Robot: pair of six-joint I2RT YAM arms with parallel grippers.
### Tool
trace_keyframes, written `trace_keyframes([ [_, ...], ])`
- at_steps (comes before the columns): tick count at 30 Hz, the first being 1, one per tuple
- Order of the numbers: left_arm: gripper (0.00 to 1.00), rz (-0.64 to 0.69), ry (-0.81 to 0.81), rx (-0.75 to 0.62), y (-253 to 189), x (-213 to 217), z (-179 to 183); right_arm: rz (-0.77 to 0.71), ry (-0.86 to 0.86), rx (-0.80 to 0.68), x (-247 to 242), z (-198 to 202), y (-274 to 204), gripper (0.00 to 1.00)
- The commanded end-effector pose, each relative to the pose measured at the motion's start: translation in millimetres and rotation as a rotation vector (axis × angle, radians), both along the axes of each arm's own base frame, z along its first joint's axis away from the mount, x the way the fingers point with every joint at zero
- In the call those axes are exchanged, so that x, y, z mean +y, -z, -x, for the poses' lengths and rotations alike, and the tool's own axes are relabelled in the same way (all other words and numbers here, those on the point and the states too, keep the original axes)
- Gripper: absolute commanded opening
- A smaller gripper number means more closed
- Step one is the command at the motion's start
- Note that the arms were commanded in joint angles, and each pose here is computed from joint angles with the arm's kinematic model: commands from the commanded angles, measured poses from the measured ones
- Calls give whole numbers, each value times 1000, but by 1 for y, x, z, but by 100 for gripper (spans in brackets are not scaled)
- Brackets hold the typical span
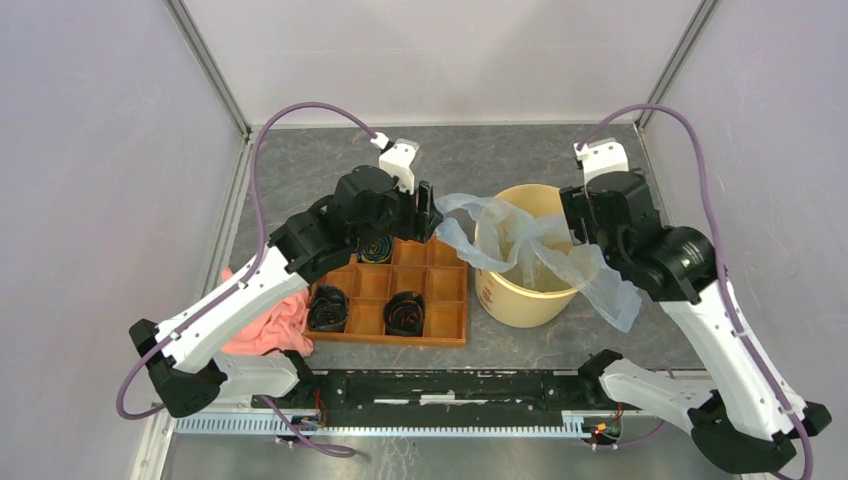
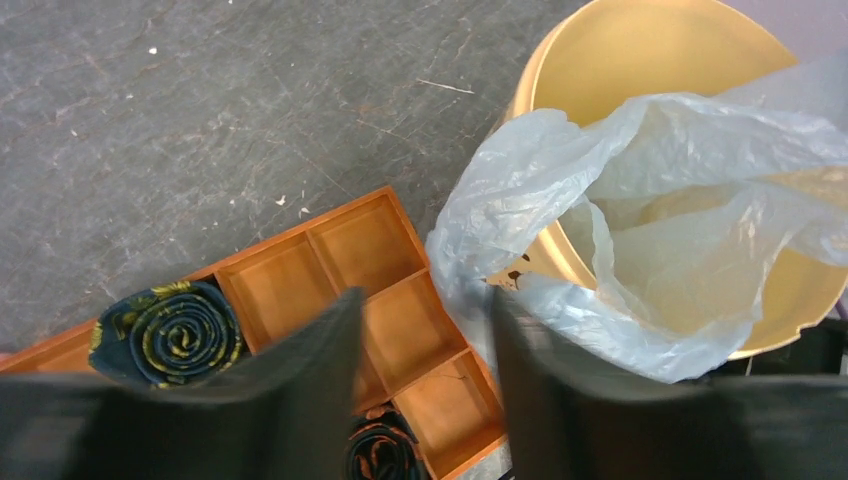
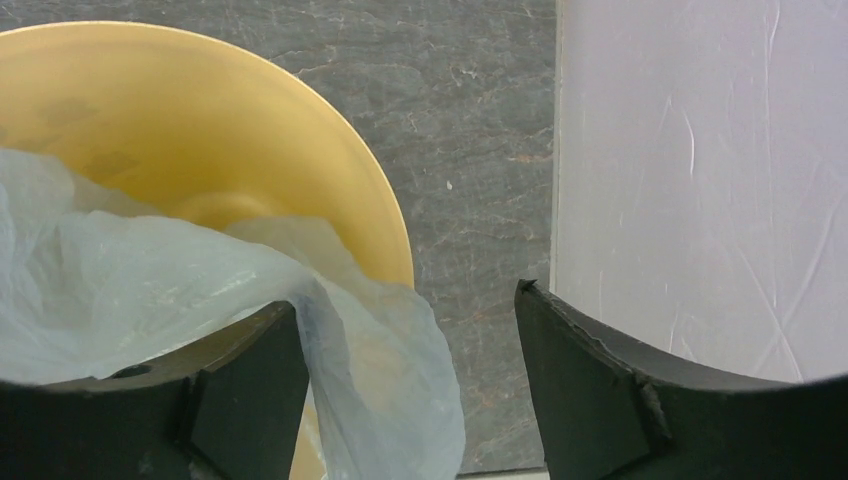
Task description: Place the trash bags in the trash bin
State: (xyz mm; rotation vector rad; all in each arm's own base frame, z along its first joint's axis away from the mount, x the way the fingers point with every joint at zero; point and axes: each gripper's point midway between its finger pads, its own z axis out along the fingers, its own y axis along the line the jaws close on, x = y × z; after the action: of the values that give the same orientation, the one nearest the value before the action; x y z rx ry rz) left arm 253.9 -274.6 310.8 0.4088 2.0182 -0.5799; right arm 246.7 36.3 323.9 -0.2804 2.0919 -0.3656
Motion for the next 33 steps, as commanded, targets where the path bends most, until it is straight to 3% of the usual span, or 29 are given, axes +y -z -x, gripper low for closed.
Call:
trace_keyframes([
  [1,73,79,105,-119,-51,-1,12,-61,19,11,-8,22,-10,79],
  [6,98,79,186,-156,-62,-5,21,-110,-13,16,-4,31,-14,81],
  [13,100,88,277,-162,-76,-20,27,-174,-62,29,2,44,-16,80],
  [17,100,89,290,-188,-91,-26,23,-178,-74,30,1,49,-15,66],
  [22,100,90,312,-231,-102,-43,10,-225,-99,-41,9,41,-27,38],
  [25,100,41,360,-179,-83,-61,3,-231,-81,-84,12,28,-37,17],
  [27,100,27,408,-127,-68,-71,6,-175,-28,-86,5,18,-35,8],
  [33,100,73,529,-51,-49,-84,28,-76,0,-75,9,-11,-23,2],
])
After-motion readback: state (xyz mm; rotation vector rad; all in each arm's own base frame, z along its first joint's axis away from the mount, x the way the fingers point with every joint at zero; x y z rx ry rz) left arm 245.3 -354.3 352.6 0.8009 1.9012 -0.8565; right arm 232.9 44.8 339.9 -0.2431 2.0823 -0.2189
